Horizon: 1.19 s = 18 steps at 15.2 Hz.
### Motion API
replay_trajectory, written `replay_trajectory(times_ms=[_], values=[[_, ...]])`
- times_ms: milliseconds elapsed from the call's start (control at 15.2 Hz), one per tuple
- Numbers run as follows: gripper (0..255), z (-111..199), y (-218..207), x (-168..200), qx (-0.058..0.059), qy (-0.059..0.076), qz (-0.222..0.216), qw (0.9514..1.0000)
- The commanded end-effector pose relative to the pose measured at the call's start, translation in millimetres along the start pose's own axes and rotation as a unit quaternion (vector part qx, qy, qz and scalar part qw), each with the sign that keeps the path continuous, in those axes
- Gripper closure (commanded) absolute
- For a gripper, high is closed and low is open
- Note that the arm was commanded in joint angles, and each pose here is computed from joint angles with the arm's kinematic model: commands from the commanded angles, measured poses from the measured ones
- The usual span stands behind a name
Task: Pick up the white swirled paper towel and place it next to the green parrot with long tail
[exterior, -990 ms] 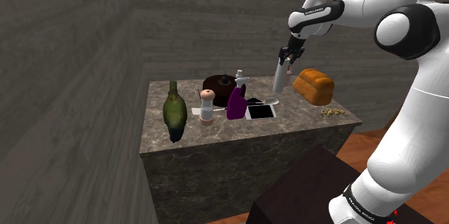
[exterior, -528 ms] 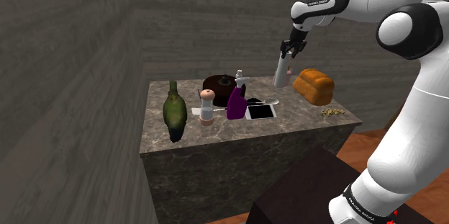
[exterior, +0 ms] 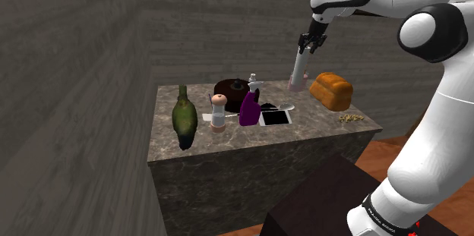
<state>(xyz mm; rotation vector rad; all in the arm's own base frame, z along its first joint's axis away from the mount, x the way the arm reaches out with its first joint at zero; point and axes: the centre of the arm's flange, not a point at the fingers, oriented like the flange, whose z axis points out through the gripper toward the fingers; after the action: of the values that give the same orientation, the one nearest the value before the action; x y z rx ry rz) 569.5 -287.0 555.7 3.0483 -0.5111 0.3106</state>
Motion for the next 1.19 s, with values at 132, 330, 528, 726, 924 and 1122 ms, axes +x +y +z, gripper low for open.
replay_trajectory(times_ms=[132, 330, 528, 726, 924, 1122], values=[[255, -21, 0, 4, 0.000, 0.000, 0.000, 1.0000], [255, -36, 0, 7, 0.000, 0.000, 0.000, 1.0000], [255, -52, 0, 10, 0.000, 0.000, 0.000, 1.0000], [255, -67, 0, 13, 0.000, 0.000, 0.000, 1.0000], [255, -83, 0, 16, 0.000, 0.000, 0.000, 1.0000], [255, -98, 0, 20, 0.000, 0.000, 0.000, 1.0000]])
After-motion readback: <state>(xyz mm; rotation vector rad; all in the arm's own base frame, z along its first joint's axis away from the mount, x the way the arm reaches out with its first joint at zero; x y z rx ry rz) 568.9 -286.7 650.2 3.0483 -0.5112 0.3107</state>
